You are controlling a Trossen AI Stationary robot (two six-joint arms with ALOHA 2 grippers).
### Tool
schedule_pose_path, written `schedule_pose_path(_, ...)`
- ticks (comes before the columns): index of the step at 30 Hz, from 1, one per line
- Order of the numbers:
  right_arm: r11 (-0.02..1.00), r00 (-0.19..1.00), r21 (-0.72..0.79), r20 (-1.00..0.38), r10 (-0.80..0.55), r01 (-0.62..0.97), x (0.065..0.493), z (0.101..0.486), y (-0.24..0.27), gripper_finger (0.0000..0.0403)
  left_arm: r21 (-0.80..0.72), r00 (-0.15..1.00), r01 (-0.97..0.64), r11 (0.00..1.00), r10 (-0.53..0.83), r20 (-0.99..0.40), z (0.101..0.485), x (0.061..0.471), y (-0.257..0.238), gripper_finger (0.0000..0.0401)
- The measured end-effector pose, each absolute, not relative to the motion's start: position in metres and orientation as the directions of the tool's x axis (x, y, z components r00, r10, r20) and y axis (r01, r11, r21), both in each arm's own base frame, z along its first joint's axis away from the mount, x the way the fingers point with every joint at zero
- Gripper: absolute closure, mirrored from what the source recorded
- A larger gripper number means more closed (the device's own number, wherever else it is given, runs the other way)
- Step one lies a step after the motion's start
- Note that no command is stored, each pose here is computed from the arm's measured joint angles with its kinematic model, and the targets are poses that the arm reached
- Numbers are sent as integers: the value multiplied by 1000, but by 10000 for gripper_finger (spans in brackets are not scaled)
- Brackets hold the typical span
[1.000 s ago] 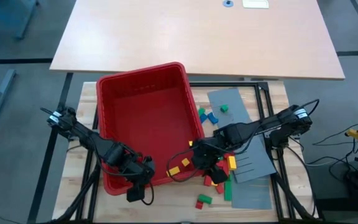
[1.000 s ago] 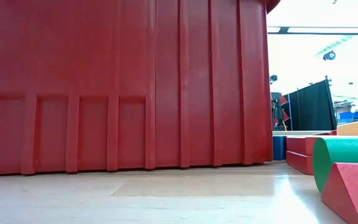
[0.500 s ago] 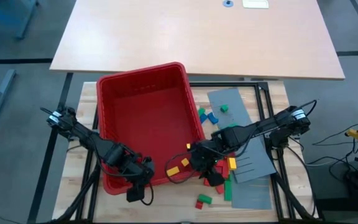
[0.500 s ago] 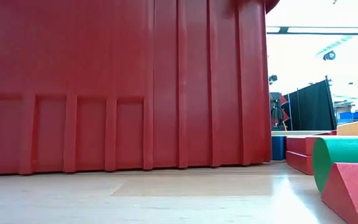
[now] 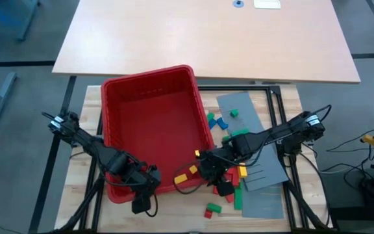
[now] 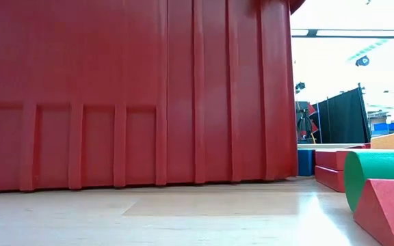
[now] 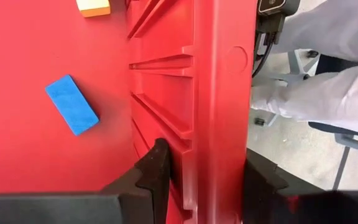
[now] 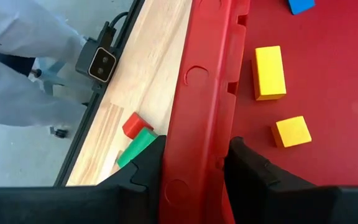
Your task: Sort blocks
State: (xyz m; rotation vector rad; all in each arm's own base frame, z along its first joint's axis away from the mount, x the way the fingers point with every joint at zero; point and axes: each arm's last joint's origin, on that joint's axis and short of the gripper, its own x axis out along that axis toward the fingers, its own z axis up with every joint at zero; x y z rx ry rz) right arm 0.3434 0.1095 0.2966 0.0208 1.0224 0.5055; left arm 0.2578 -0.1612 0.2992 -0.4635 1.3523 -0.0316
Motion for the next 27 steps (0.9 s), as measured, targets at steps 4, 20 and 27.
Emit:
schedule_pose_path(4, 884, 428, 255, -800, 421, -393, 345, 306, 109, 290, -356, 222, -235, 904, -307, -926, 302, 255, -161, 286)
schedule_pose_path(20, 926, 569, 169, -747, 343, -337, 333, 403, 98, 319, -429, 489, -241, 871, -272, -828, 397, 202, -124, 297)
schedule_pose_path(27, 936, 655, 148, -679, 331, -320, 323, 444, 83, 319, -331, 500, -234, 914, -179, -847, 441, 196, -117, 314)
